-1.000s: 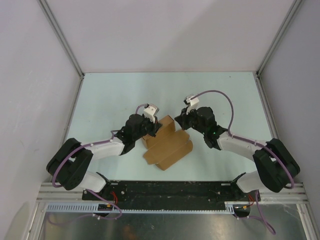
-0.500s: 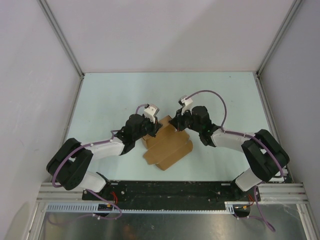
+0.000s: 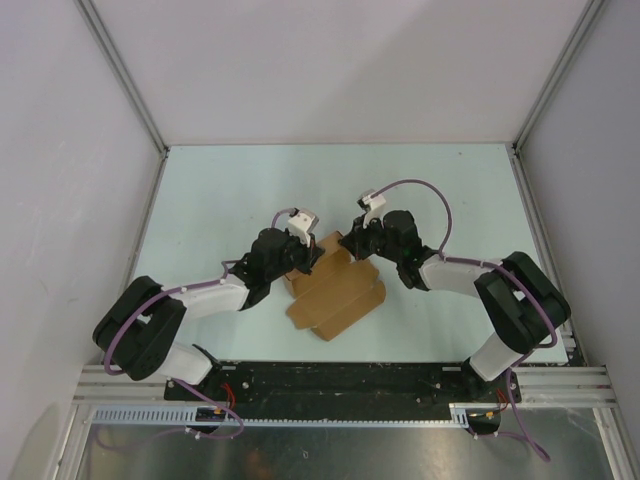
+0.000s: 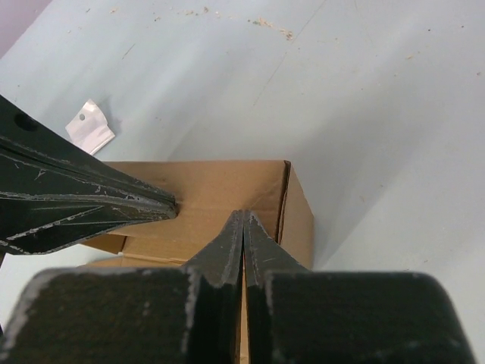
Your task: Fold the paper box
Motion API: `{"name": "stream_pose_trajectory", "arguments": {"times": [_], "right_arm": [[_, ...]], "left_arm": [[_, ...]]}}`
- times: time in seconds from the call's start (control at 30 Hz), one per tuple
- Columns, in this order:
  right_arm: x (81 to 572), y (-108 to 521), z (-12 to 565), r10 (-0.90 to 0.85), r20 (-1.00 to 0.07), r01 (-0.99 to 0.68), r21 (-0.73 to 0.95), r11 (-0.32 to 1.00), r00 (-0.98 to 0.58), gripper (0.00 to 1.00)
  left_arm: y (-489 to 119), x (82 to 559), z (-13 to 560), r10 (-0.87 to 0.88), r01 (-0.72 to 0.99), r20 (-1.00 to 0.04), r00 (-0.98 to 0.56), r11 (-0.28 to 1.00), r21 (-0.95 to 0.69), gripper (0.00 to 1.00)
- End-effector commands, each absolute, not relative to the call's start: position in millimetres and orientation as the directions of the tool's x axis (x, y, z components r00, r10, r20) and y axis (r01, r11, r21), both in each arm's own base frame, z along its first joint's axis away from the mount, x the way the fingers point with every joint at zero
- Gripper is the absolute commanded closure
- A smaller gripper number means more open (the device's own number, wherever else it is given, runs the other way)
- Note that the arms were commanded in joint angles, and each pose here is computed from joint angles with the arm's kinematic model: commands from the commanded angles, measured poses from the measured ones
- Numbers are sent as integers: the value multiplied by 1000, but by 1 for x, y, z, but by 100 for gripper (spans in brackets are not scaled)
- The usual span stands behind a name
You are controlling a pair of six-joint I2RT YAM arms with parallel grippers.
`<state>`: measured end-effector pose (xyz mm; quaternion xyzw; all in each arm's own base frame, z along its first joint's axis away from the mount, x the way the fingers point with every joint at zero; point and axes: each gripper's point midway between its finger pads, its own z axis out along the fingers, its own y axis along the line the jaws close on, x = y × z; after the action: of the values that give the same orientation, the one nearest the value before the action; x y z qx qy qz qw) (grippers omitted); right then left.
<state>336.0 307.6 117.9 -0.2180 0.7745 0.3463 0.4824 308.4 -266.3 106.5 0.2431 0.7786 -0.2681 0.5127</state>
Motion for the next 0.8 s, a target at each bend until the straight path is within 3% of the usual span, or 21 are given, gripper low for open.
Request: {"name": "stream_pose_trajectory", "arguments": {"times": [0.0,0.53,0.77], "right_arm": [[341,316,129,8,-910,-691,321,647,-415,100],[325,313,109,-54,-895,-667,288,687,-442,100],[328,311,136,-18,-922,-679,272,681,-387,100]], "left_arm": [[-268,311,115,109,663,-932,-345,731,-160,99],[-267,311,113,115,659,-930,-350,736,-157,99],[-266,312,119,112,658,-933,-341,738,-151,99]]}}
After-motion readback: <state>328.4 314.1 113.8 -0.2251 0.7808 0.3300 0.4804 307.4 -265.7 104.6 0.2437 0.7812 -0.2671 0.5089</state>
